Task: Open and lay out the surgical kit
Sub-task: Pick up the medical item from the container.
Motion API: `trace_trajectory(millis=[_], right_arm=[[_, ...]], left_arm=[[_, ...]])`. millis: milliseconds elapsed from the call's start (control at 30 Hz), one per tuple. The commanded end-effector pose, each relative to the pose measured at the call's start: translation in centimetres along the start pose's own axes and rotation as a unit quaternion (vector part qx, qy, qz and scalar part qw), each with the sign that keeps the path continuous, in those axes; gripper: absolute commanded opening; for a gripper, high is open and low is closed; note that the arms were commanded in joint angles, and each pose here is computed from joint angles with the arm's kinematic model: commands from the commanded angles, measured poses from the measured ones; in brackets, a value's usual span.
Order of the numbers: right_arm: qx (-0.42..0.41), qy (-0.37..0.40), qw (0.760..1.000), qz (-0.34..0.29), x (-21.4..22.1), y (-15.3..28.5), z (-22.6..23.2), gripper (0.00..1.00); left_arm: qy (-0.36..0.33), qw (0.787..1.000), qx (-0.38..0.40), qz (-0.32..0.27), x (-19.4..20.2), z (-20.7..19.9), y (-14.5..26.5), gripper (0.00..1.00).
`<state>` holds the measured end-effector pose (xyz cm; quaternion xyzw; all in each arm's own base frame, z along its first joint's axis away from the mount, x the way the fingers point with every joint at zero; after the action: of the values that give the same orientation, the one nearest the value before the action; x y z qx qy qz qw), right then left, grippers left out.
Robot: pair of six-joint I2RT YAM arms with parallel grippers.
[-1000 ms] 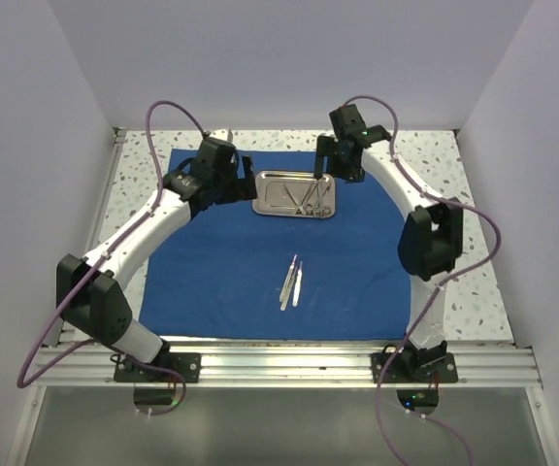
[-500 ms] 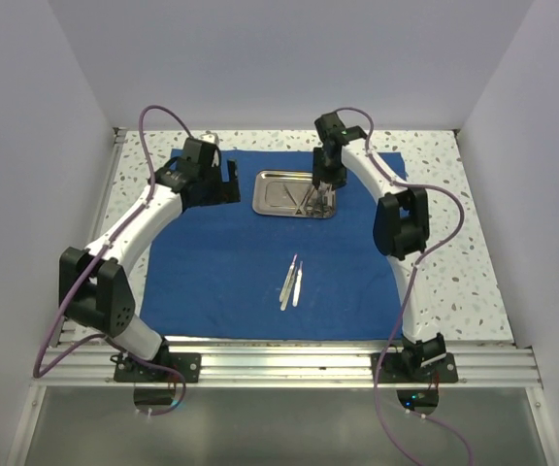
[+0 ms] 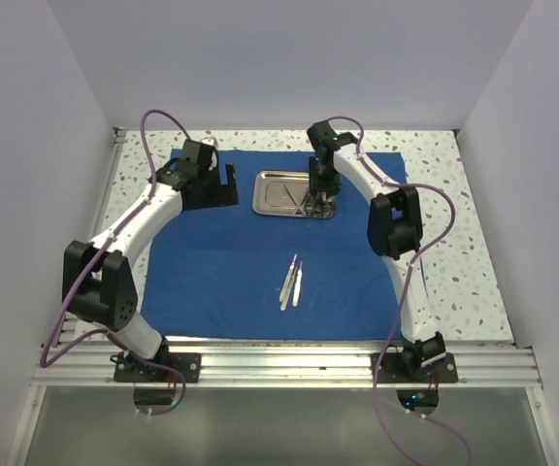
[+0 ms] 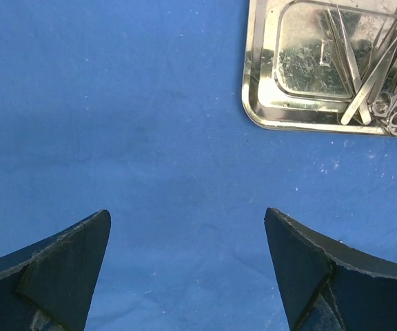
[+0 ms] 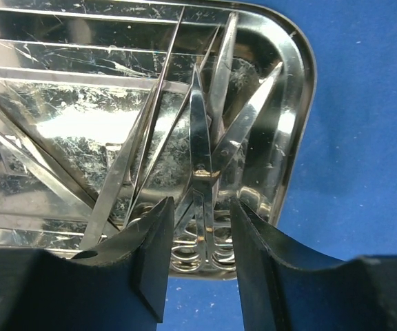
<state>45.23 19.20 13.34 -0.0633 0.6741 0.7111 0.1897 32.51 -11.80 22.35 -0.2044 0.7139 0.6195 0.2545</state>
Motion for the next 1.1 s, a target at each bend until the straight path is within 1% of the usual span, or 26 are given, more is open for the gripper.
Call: trace_trajectory(millis=[0,100,200,300,333,500,700,900,1067], right_arm=[[0.012,0.018,1.0,0.01,0.5,-0.7,0.1,0.42],[0.02,0.02,1.0,0.013,0.8,-1.2,0.1,0.39],[0.028,0.022,0.999,0.016,0.9,-1.7,0.0,0.32],[0.034,0.023,0.999,0.017,1.0,-1.8,-0.1,0.23],[0.036,0.022,0.999,0.015,0.9,-1.7,-0.2,0.17],[0.037,0.023,0.999,0.0,0.5,-0.3,-0.2,0.06],[0.024,0.018,0.999,-0.034,-0.7,3.2,-0.1,0.01],[0.003,0.007,0.997,-0.071,-1.8,6.9,0.0,0.01],[-0.005,0.001,0.997,-0.082,-1.7,8.5,-0.2,0.0]], left_arm=[[-0.009,1.0,0.012,-0.013,-0.6,0.2,-0.6,0.96],[-0.008,1.0,0.012,-0.01,-0.4,0.3,-0.8,0.96],[-0.008,1.0,0.012,-0.009,-0.4,0.4,-0.8,0.96],[-0.009,1.0,0.012,-0.008,-0.3,0.5,-0.9,0.96],[-0.008,1.0,0.011,-0.007,-0.3,0.6,-0.9,0.96],[-0.009,1.0,0.011,-0.007,-0.3,0.6,-1.0,0.96],[-0.009,1.0,0.014,-0.006,-0.3,0.5,-1.1,0.95],[-0.008,1.0,0.014,-0.007,-0.3,0.5,-1.0,0.95],[-0.005,1.0,0.015,-0.01,-0.3,0.5,-0.6,0.94]])
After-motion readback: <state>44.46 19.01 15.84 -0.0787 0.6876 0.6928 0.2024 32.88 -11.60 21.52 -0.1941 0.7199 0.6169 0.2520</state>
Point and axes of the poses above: each gripper's point midway between its finger pads, its own y axis back along the fingers, its own z axis along the line the jaws close on, x = y × z, the point moved 10 cm from there along y, back along the fingers, and after that the axes turned 10 degrees about -y, right-handed, at the moved point
